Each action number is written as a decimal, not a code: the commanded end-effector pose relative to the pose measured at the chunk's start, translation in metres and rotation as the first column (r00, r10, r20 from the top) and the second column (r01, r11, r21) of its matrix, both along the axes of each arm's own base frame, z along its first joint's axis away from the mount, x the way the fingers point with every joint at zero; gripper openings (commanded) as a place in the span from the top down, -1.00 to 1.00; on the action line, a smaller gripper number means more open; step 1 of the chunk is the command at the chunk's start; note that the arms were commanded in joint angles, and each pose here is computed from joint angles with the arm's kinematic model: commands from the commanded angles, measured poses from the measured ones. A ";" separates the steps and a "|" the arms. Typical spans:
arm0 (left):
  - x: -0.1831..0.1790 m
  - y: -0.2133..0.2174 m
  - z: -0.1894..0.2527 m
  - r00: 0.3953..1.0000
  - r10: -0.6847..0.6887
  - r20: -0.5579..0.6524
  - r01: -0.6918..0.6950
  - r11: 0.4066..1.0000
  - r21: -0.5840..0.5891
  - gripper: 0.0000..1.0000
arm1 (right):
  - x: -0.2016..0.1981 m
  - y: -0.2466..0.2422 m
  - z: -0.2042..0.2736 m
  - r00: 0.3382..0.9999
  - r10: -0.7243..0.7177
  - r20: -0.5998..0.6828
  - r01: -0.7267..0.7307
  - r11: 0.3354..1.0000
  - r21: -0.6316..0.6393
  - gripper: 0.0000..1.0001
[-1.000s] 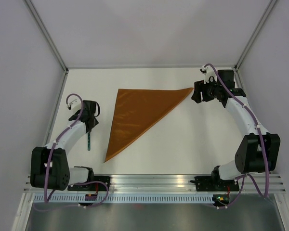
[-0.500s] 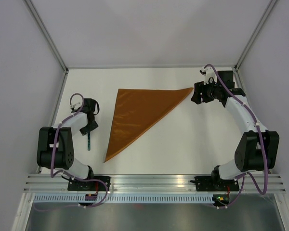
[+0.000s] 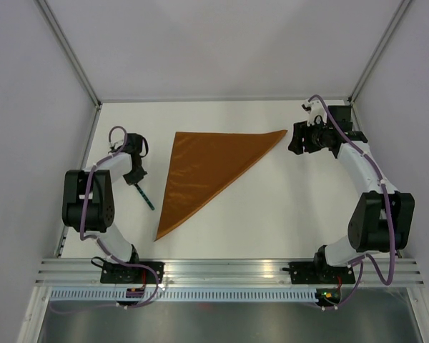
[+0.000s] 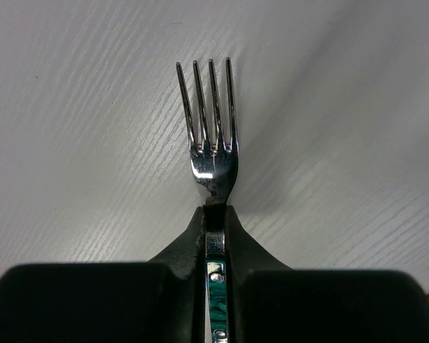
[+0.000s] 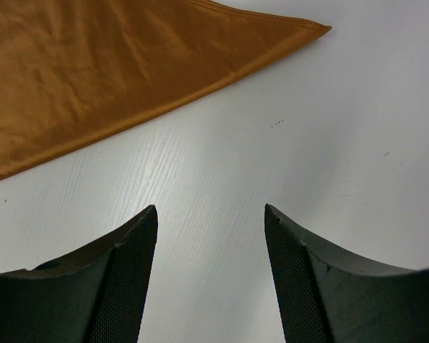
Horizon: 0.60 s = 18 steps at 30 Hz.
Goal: Fold the napkin, place the utensils inside, and roll it up
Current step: Pick up the fork at the center of the board.
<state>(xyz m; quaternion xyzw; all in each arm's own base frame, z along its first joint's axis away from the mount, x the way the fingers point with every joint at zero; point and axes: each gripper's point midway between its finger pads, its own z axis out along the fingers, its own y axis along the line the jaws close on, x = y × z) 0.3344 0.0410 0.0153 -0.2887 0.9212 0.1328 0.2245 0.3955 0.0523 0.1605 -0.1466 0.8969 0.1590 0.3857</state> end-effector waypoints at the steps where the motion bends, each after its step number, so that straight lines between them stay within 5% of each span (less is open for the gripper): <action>1: 0.004 -0.008 -0.012 0.996 -0.070 -0.046 0.068 0.996 -0.051 0.89 | 0.005 -0.001 0.000 1.000 -0.007 0.001 0.007 1.000 0.012 -0.34; 9: 0.035 -0.005 -0.003 0.990 -0.141 -0.001 0.141 0.990 -0.018 0.92 | 0.012 0.001 -0.007 1.000 -0.006 -0.020 0.007 1.000 0.022 -0.32; 10: 0.038 -0.006 -0.001 0.988 -0.156 0.004 0.156 0.987 -0.022 0.61 | 0.012 0.001 -0.007 1.000 -0.003 -0.016 0.003 1.000 0.022 -0.32; 18: 0.021 -0.015 0.014 0.991 -0.118 0.061 0.122 0.990 -0.068 0.10 | 0.014 0.002 -0.006 1.000 0.007 -0.019 -0.007 1.000 0.025 -0.34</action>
